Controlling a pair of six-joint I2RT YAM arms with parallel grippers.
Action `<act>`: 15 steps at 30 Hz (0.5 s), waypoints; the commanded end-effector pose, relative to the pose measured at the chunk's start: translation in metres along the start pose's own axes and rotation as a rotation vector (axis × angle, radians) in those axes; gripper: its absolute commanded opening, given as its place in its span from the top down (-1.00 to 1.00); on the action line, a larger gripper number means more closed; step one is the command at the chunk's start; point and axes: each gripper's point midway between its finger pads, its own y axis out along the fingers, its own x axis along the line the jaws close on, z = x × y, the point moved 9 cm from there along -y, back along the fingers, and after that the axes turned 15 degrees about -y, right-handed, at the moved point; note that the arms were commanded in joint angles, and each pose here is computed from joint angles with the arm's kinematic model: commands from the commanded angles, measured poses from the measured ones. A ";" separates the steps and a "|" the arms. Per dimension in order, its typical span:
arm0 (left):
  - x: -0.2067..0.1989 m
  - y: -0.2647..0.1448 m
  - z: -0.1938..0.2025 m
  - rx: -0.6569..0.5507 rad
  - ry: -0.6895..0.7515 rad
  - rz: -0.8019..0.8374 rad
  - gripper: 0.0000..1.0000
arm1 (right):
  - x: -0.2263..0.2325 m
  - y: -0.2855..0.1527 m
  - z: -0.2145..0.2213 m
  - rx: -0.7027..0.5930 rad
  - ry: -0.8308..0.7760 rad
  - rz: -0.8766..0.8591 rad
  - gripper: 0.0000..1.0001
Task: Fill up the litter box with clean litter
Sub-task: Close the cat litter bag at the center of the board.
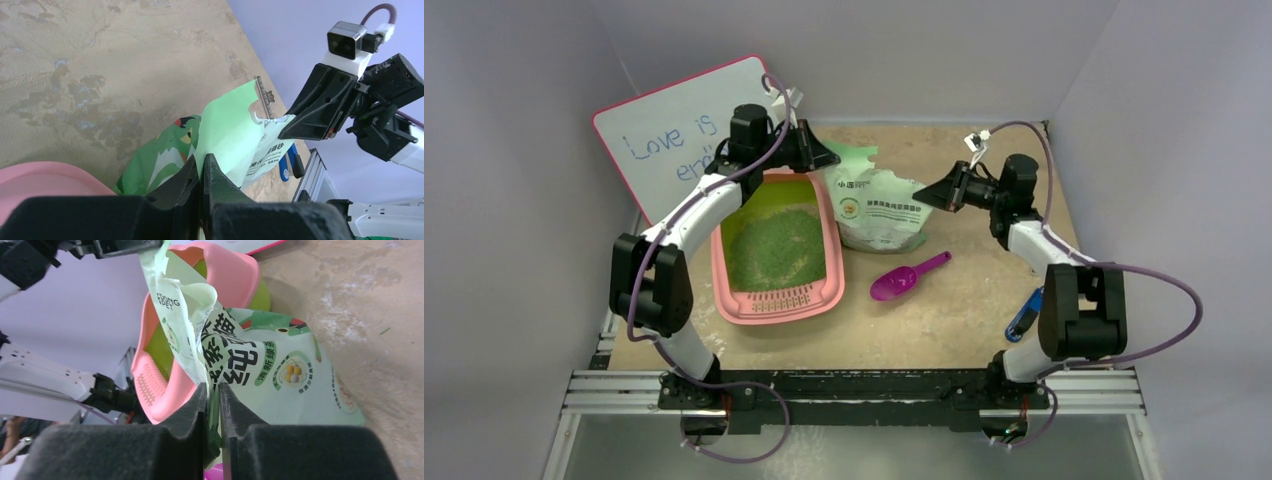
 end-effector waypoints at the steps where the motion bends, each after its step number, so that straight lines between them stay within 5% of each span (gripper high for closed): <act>1: -0.013 -0.010 -0.022 -0.063 0.072 0.028 1.00 | 0.020 -0.005 -0.024 -0.112 -0.001 -0.187 0.88; 6: 0.000 -0.023 -0.030 -0.083 0.056 -0.039 1.00 | -0.003 -0.017 -0.013 -0.144 0.310 -0.195 1.00; 10: 0.016 -0.035 -0.033 -0.065 0.049 -0.122 1.00 | -0.004 -0.034 -0.018 -0.236 0.375 -0.247 1.00; 15: 0.034 -0.027 -0.024 0.071 0.036 -0.209 1.00 | -0.003 -0.034 -0.022 -0.174 0.420 -0.221 1.00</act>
